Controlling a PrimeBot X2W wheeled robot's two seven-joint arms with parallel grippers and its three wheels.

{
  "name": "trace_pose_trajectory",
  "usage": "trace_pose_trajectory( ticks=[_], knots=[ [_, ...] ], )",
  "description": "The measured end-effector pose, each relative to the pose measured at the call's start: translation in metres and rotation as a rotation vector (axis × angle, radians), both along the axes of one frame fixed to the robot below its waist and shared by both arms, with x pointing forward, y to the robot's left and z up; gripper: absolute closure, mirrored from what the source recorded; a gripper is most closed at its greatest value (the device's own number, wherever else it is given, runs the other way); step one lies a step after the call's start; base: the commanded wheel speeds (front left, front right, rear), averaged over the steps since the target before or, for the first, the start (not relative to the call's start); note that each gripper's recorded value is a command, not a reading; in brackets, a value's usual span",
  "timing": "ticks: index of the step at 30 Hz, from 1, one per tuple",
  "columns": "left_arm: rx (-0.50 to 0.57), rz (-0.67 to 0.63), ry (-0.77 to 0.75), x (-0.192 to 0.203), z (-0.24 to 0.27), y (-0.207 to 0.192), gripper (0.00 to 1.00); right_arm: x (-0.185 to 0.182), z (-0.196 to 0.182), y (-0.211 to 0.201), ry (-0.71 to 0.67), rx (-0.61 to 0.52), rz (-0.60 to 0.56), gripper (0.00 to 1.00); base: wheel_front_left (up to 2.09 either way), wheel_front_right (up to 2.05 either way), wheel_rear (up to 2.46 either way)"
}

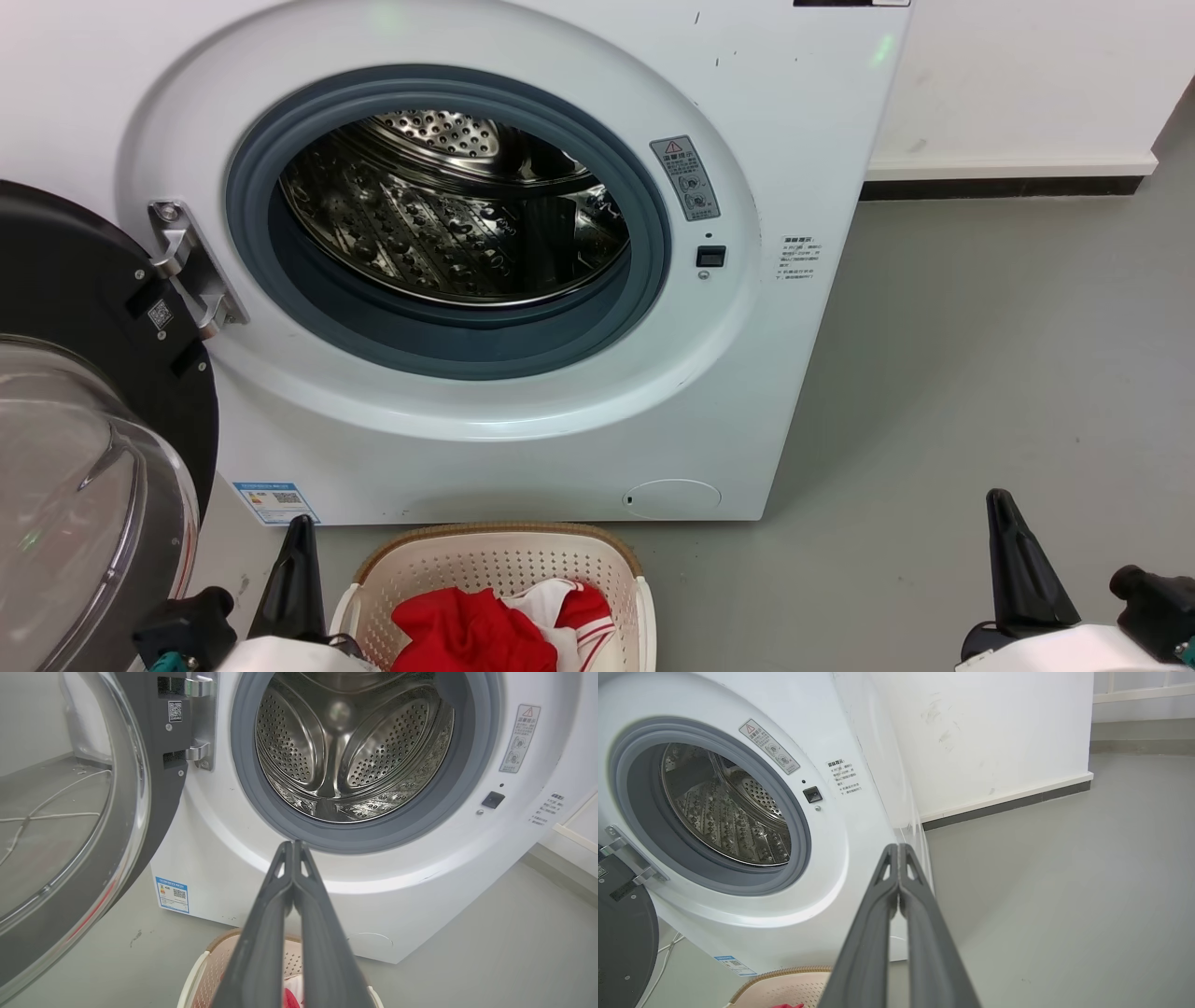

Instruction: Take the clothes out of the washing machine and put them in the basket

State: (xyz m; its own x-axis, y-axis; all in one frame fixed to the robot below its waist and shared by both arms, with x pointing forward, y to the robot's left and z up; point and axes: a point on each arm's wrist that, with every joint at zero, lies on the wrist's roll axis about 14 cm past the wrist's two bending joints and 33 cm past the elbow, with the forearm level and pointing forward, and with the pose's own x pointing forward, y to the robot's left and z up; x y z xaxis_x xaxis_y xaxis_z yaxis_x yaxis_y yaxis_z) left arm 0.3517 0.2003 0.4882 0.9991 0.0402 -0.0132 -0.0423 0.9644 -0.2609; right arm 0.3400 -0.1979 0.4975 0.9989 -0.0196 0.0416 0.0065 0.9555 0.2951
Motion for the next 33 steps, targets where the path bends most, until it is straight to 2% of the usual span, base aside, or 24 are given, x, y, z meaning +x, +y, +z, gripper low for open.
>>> trace_pose_trajectory(
  ticks=[14,33],
  knots=[
    [-0.271,0.028,0.021,0.007,-0.003,0.002,1.00,0.009,-0.001,-0.005,0.015,0.260,-0.020,1.00,0.00,0.00,0.00],
    [-0.553,0.039,0.032,0.015,-0.003,0.003,1.00,0.018,-0.004,-0.007,0.036,0.536,-0.029,1.00,0.00,0.00,0.00]
  ],
)
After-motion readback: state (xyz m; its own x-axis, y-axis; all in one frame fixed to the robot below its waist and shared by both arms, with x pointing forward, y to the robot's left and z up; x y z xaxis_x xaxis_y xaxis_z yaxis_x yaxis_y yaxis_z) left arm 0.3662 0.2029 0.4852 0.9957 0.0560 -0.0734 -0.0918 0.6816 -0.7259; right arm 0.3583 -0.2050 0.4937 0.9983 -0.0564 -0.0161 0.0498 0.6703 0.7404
